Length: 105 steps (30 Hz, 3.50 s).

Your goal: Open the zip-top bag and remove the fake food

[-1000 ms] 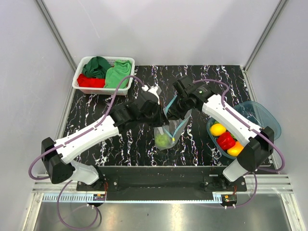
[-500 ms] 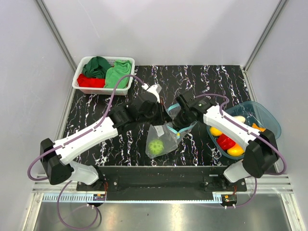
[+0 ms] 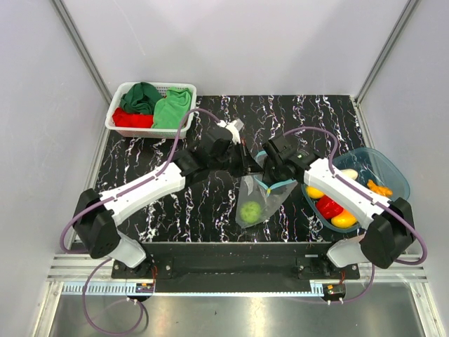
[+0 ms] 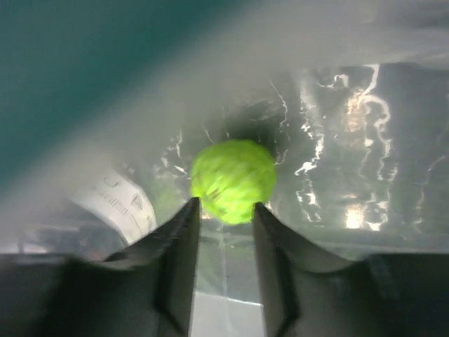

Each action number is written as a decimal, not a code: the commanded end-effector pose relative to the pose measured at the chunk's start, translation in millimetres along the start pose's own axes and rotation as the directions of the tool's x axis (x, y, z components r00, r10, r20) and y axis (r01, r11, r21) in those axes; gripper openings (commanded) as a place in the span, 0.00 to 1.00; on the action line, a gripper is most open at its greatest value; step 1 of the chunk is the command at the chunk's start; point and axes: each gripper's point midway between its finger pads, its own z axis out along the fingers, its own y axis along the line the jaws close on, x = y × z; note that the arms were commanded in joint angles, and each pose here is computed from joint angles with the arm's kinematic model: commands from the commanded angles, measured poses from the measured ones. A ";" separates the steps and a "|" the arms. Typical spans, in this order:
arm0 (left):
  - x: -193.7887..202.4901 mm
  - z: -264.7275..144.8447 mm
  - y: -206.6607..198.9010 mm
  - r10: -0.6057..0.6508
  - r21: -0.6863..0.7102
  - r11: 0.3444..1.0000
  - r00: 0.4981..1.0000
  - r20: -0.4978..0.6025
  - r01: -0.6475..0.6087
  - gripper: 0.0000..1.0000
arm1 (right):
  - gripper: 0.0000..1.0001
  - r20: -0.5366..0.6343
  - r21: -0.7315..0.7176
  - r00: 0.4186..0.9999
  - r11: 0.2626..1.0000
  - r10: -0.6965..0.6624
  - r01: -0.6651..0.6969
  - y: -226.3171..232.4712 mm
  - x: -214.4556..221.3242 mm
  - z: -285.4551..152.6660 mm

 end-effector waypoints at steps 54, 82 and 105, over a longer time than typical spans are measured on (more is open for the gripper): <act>73.1 -37.6 200.7 -0.142 -0.375 0.926 0.960 -0.243 0.042 0.16 | 0.75 -0.253 -0.328 0.947 0.938 -0.199 0.110 41.8 66.4 52.1; 84.9 -29.0 210.7 -0.145 -0.433 0.901 0.933 -0.329 -0.013 0.31 | 0.81 -0.425 -0.313 0.879 0.946 -0.214 0.079 34.7 112.9 81.5; 136.3 -27.9 162.7 -0.159 -0.123 0.986 0.843 -0.513 0.111 0.22 | 0.90 -0.436 -0.241 0.899 0.957 0.042 -0.162 41.9 56.8 97.0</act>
